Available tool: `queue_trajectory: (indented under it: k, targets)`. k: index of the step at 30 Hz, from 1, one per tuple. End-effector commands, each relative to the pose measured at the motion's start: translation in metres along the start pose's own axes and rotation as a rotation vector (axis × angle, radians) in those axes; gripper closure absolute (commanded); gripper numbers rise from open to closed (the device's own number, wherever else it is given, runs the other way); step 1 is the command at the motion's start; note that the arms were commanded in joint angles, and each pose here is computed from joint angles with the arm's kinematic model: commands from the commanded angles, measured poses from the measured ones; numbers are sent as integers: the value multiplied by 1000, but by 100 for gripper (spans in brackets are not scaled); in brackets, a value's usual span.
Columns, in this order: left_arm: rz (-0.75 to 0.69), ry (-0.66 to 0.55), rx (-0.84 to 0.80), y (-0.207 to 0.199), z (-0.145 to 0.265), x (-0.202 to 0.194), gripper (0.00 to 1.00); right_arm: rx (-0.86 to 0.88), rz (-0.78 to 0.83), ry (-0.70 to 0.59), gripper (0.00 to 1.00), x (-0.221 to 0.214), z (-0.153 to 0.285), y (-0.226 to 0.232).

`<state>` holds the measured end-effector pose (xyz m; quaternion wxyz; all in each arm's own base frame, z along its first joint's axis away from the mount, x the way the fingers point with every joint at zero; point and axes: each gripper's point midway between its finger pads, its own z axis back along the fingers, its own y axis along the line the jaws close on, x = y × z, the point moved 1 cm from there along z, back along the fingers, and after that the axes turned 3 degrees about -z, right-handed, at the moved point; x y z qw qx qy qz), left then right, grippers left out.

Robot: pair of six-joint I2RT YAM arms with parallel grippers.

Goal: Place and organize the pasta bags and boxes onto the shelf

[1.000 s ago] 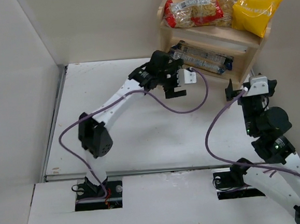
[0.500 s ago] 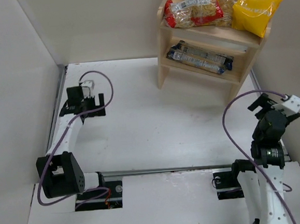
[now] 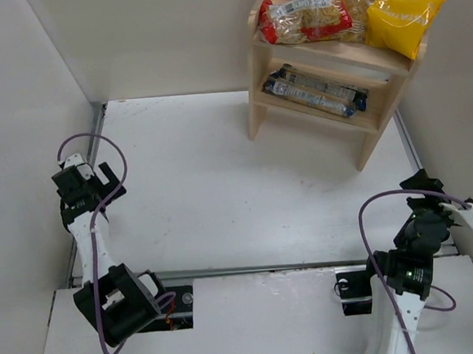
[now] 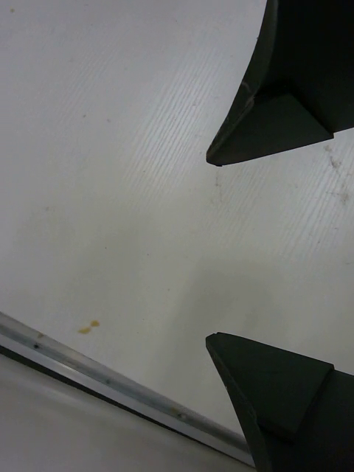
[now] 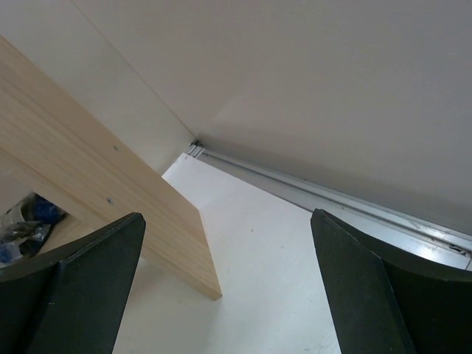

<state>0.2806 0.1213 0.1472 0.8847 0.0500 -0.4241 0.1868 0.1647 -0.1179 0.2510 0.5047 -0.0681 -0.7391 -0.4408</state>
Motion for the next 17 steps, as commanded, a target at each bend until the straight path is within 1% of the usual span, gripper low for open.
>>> queue_trajectory:
  k: [1,3,6,9,14,17]
  targets:
    - [122,21,-23,5,-7,-7,0,-15,-24,-20,0,1,4,-5]
    - [201,47,-18,10,-12,-13,0,-20,-22,-24,0,2,4,-6]
    - [261,85,-24,11,-18,-20,0,-15,-20,-29,0,4,4,-5]
    - [267,114,-31,9,-20,-25,0,-11,-20,-26,0,3,4,-4]
    - [231,103,-53,3,-19,-20,3,-4,-24,-31,0,3,3,-3]
    - [228,101,-60,0,-17,-16,2,0,-21,-29,0,3,3,-3]
